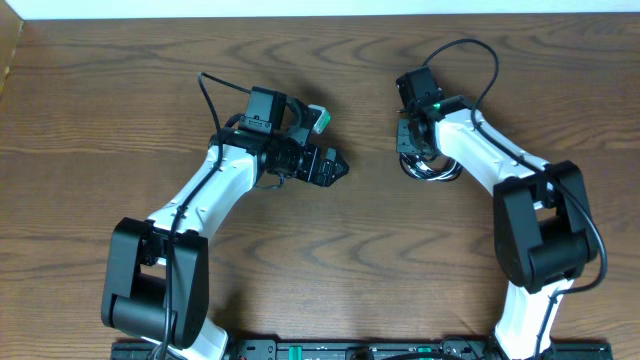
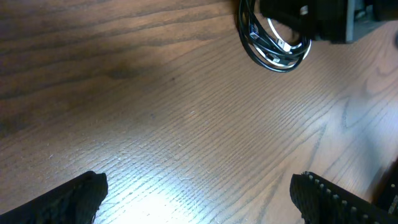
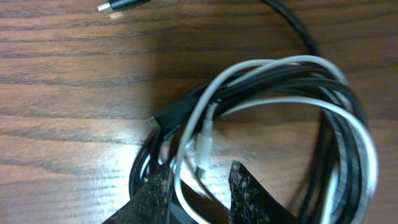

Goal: Untangle cables

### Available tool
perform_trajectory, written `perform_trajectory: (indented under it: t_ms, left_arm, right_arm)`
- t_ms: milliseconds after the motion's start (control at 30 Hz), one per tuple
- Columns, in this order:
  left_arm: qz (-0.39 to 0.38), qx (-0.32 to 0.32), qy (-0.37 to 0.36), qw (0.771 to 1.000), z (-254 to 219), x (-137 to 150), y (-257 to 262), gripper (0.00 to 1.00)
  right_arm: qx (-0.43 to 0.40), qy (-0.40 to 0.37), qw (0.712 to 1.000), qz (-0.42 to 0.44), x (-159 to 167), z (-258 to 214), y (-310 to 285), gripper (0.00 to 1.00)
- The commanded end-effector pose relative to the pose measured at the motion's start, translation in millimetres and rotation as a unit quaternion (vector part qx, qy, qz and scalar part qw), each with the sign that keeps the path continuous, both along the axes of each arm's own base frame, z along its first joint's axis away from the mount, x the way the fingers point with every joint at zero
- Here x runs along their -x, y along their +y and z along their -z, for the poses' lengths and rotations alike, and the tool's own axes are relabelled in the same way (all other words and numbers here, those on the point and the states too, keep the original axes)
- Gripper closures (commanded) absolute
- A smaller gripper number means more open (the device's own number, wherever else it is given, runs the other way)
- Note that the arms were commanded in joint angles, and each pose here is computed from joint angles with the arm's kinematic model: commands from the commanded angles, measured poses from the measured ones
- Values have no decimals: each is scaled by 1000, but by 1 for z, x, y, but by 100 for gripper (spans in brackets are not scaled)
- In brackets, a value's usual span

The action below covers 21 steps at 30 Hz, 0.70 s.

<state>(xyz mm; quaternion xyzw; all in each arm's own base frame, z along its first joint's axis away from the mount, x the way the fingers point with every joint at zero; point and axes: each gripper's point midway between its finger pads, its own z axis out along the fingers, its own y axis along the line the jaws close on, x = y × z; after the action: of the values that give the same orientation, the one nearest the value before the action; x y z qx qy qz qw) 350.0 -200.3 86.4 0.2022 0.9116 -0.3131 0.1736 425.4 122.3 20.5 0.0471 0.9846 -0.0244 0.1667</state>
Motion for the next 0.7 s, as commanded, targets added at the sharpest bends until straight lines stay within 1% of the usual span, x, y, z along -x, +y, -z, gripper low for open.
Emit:
perform_trajectory:
  t_ms: [0, 100, 133, 233, 267, 300, 400, 500, 600, 667]
  left_arm:
    - [3, -4, 3, 1000, 3, 3, 1, 1]
    - [3, -4, 3, 1000, 3, 3, 1, 1]
    - [3, -4, 3, 1000, 3, 3, 1, 1]
    - [3, -4, 4, 1000, 3, 4, 2, 1]
    - [3, -4, 4, 1000, 3, 4, 2, 1]
    - [3, -4, 4, 1000, 3, 4, 2, 1]
    - [3, -4, 4, 1000, 3, 4, 2, 2]
    - [3, -4, 4, 1000, 3, 4, 2, 2]
    - [5, -4, 3, 1000, 3, 3, 2, 2]
    - [8, -5, 0, 1000, 3, 4, 2, 2]
  right_arm:
    - [-2, 22, 1000, -4, 4, 19, 0, 73]
    - [-1, 25, 1000, -2, 5, 22, -1, 75]
    - [0, 25, 1000, -2, 5, 22, -1, 77]
    - [1, 25, 1000, -1, 5, 22, -1, 88]
    - [0, 25, 1000, 1, 5, 22, -1, 96]
    - [-1, 25, 1000, 4, 5, 22, -2, 99]
    - [-4, 21, 1000, 5, 4, 19, -1, 99]
    - [-7, 9, 1000, -2, 1, 4, 1, 99]
    - [-11, -15, 1000, -16, -3, -30, 2, 99]
    - [-15, -39, 999, -25, -6, -63, 3, 99]
